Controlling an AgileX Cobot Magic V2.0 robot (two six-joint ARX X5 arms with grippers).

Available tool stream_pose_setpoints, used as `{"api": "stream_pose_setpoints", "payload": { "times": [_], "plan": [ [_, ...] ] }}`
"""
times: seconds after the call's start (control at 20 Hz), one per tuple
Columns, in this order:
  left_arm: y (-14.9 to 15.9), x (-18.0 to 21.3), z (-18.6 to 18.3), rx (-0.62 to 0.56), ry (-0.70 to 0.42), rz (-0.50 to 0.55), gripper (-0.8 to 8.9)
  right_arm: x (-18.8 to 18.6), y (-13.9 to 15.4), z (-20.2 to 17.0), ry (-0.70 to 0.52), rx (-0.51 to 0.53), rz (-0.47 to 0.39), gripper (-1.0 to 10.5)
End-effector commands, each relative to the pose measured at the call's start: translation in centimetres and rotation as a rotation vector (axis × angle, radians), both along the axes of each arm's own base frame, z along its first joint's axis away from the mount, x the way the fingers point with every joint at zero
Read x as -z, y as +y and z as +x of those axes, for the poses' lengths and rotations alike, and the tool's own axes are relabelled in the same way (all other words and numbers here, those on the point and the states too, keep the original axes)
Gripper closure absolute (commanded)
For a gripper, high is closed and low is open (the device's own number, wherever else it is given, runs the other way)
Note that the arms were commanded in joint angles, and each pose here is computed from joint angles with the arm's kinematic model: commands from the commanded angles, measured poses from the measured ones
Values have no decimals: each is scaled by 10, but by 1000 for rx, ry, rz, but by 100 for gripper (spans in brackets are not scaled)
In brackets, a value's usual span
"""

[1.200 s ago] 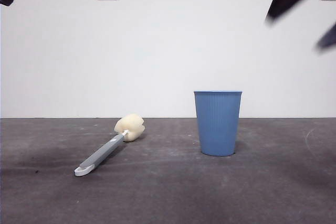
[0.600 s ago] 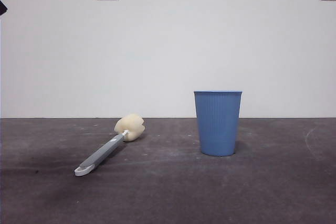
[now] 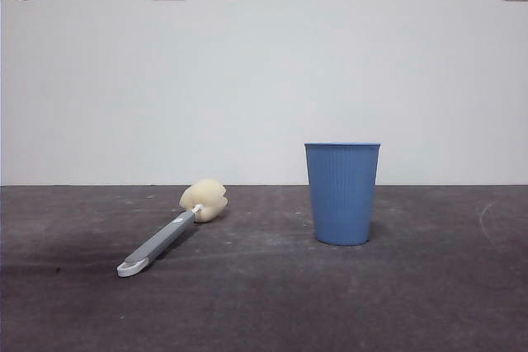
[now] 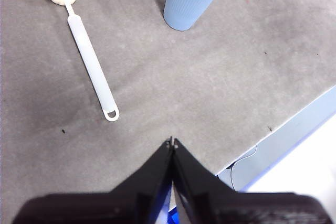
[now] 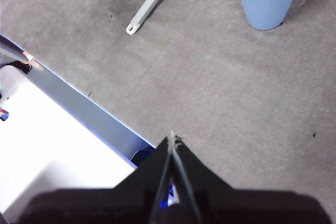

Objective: Pick up the cup brush,pick up the cup,insert the brush into the cup,clean the cup,put the cup brush back,put the cup back to the fixed position on the table

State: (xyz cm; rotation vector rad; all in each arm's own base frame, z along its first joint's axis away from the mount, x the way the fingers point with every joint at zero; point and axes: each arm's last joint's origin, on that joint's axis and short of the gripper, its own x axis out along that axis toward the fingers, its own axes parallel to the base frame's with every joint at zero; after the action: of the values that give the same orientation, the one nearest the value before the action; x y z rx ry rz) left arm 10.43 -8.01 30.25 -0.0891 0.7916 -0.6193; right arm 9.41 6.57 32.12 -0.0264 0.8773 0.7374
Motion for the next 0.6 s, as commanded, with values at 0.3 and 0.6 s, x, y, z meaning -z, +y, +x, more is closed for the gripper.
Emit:
{"api": "stream_pose_setpoints", "payload": {
  "times": [0.3,0.6],
  "plan": [
    [0,1,0,10,-9,7,816,-2,0,0,-3,18,14,944],
    [0,1,0,10,-9,7,816,-2,0,0,-2,18,14,944]
  ]
}}
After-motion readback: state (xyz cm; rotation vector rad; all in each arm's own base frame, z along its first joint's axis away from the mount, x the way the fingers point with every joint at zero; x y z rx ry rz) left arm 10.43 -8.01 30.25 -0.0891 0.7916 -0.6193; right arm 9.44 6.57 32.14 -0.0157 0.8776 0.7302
